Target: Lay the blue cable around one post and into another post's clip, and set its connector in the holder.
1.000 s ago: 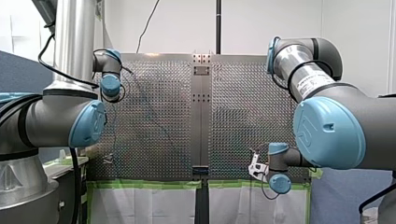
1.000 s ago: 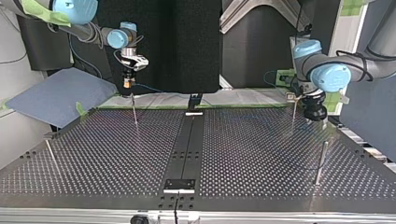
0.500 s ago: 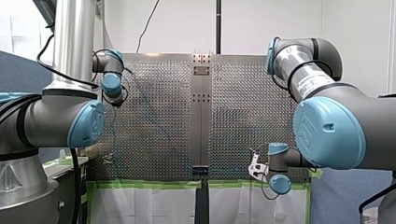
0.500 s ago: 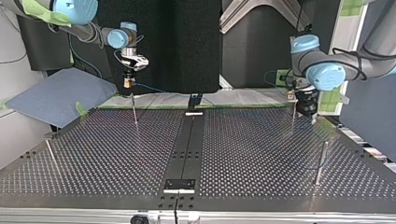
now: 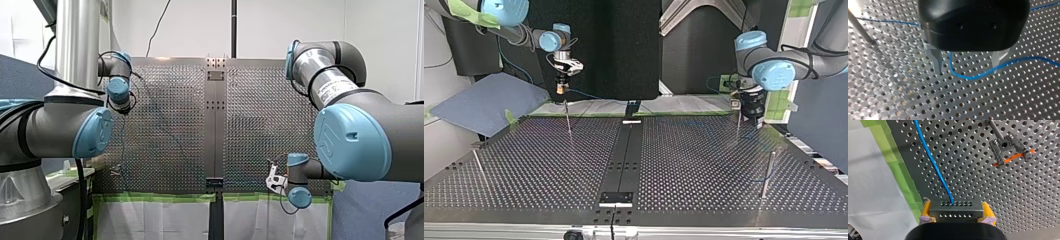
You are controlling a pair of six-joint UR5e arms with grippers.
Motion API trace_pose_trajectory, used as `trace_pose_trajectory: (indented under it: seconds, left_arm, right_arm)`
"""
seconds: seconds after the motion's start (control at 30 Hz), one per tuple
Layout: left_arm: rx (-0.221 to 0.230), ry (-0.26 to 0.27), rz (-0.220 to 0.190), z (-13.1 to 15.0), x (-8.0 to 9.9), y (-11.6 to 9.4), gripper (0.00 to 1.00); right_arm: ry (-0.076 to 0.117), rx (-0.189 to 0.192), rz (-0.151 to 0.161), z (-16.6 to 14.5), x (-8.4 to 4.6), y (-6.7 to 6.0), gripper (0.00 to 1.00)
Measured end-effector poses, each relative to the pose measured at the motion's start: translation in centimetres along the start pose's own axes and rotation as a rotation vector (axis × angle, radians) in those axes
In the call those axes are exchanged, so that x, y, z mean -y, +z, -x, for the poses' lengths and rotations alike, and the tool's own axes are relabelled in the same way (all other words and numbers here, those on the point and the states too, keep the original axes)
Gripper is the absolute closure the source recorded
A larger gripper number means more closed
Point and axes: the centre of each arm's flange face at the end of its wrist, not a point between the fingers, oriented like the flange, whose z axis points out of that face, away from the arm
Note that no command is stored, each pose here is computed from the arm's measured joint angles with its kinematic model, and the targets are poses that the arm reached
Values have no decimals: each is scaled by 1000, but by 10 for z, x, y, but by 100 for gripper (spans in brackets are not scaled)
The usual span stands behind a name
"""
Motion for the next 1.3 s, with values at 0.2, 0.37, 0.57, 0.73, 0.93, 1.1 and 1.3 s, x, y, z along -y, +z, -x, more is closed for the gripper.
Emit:
trace_pose_trajectory:
  seconds: [0.2, 0.37, 0.57, 0.73, 0.93, 1.1, 1.3]
  left_arm:
    - [12, -3, -5, 15, 3, -16, 0]
    - [3, 3, 11, 21, -2, -32, 0]
    - [7, 25, 50, 36, -8, -53, 0]
    - [37, 49, 67, 59, -4, -65, 0]
    - [86, 81, 78, 91, 4, -79, 0]
    - [117, 85, 39, 118, 17, -94, 0]
    - [153, 67, -26, 153, 33, -117, 0]
  right_arm:
    - [0, 1, 0, 0, 0, 1, 100]
    - [0, 0, 0, -1, 0, 2, 100]
    - [1, 0, -1, -1, 1, 2, 100]
    - [2, 3, 0, 0, 1, 2, 100]
    - [1, 5, 1, 0, 1, 2, 100]
    - [1, 6, 1, 0, 1, 2, 100]
    - [0, 6, 0, 0, 2, 2, 100]
